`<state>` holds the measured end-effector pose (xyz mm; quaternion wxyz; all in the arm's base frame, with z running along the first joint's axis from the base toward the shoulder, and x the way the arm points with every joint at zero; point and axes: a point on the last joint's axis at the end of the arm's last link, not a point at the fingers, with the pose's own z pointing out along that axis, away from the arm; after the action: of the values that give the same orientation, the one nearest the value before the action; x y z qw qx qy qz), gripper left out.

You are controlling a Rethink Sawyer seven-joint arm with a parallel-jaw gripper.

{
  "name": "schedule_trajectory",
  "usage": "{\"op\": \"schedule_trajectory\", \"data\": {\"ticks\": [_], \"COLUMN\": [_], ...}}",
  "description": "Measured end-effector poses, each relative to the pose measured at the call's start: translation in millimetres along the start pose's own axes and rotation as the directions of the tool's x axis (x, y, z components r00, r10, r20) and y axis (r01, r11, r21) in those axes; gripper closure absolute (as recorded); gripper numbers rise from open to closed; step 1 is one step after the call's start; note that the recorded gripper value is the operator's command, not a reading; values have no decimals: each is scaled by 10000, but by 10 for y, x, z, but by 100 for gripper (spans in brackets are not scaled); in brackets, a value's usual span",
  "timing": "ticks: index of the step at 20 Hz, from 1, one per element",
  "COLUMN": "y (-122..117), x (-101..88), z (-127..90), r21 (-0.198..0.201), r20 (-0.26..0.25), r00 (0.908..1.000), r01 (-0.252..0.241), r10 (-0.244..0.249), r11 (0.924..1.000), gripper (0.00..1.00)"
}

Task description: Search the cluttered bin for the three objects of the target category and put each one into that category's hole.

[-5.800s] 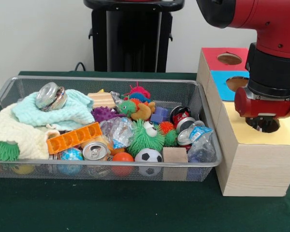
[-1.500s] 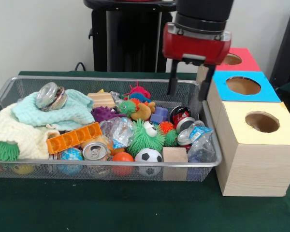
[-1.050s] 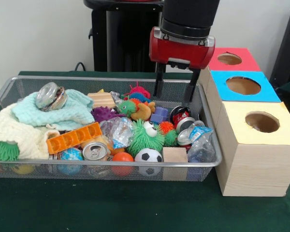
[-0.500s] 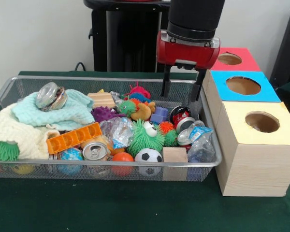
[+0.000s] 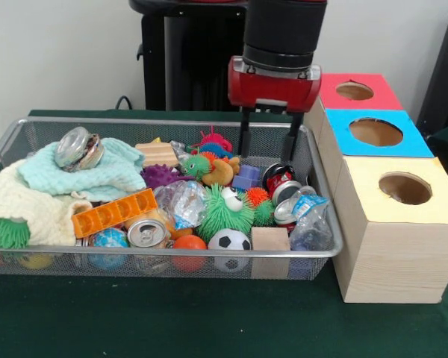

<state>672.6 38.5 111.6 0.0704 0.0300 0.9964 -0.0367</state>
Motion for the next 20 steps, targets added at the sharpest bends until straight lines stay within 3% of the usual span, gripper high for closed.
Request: {"op": "schedule_trajectory", "data": {"ticks": [7, 20], "y": [-187, -356], "x": [159, 250], "z": [126, 235], "r21": [268, 565], "r20": [62, -56], "r00": [9993, 9969], "r01": [370, 783], "r10": [-372, -781], "r11": [9990, 9953], "gripper": [0, 0]}}
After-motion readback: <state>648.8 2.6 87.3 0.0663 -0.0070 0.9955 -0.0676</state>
